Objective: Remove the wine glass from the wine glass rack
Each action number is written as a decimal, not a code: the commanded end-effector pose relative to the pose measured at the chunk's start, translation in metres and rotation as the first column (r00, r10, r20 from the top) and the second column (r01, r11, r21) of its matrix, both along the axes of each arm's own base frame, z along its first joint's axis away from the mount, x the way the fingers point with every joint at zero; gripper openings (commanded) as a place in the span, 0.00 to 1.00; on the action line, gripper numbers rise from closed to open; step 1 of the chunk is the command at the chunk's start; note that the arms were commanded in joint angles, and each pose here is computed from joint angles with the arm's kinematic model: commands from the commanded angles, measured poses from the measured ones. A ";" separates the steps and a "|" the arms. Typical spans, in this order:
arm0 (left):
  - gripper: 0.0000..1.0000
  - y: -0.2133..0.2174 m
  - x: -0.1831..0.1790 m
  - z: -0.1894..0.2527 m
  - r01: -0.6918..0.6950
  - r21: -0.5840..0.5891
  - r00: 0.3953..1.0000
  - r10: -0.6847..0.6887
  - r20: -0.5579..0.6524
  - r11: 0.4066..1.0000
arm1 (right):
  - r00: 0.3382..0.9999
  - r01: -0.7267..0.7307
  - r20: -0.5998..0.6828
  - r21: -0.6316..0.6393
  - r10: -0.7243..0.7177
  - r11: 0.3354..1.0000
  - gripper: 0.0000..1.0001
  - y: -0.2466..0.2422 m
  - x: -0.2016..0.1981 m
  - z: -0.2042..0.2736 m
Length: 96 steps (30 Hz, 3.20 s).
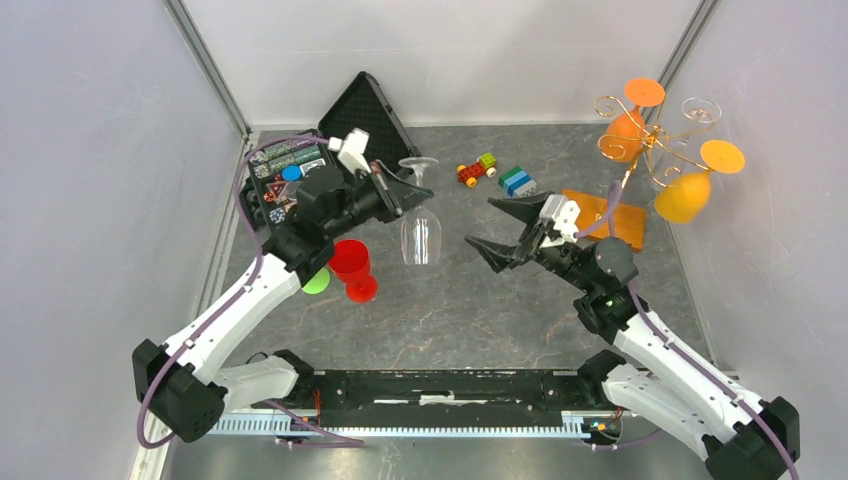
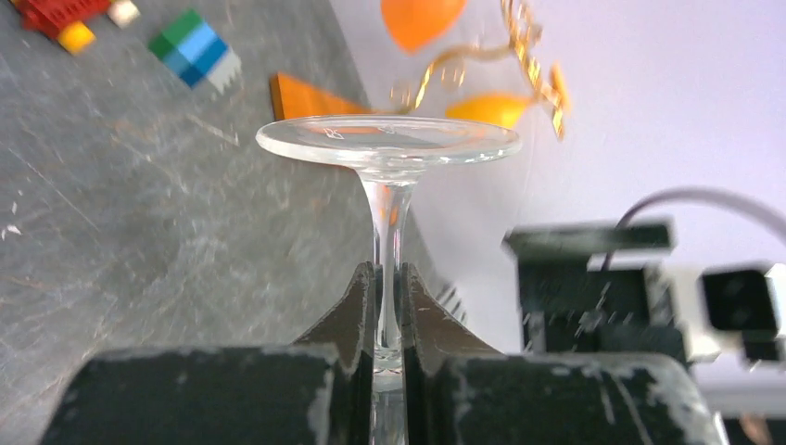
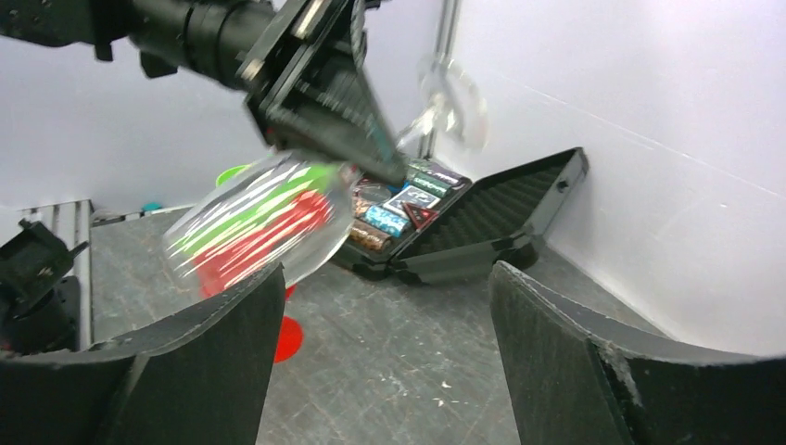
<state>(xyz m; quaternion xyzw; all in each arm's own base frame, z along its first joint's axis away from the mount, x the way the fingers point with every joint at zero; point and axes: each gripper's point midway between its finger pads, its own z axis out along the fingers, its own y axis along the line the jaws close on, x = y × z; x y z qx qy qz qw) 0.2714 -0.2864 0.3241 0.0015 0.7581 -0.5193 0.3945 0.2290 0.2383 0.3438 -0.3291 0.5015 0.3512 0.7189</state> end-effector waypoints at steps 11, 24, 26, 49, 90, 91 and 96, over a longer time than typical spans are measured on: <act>0.02 0.062 0.032 0.075 -0.391 -0.534 0.919 0.347 -0.187 0.749 | 0.954 0.215 0.176 0.171 -0.244 0.962 0.76 0.028 -0.032 0.023; 0.02 0.088 0.019 0.076 -0.453 -0.602 0.889 0.386 -0.247 0.658 | 0.905 0.373 0.138 0.195 -0.401 0.907 0.45 0.057 -0.030 0.025; 0.02 0.089 0.018 0.075 -0.453 -0.604 0.889 0.383 -0.251 0.656 | 0.909 0.364 0.129 0.219 -0.397 0.905 0.46 0.059 -0.030 0.030; 0.02 0.082 0.006 0.072 -0.417 -0.638 0.909 0.289 -0.301 0.647 | 0.931 0.338 0.075 0.191 -0.357 0.922 0.42 0.093 -0.024 0.044; 1.00 0.058 -0.016 0.016 -0.262 -0.345 0.964 0.226 -0.139 0.901 | 0.782 0.597 -0.177 -0.063 -0.598 0.799 0.00 0.056 0.012 0.050; 1.00 0.060 -0.016 0.019 -0.250 -0.324 0.968 0.228 -0.105 0.913 | 0.770 0.608 -0.177 -0.089 -0.613 0.789 0.00 0.052 0.013 0.049; 1.00 0.075 -0.014 0.029 -0.221 -0.151 0.973 0.228 0.030 0.963 | 0.741 0.614 -0.172 -0.220 -0.650 0.758 0.00 0.037 0.019 0.043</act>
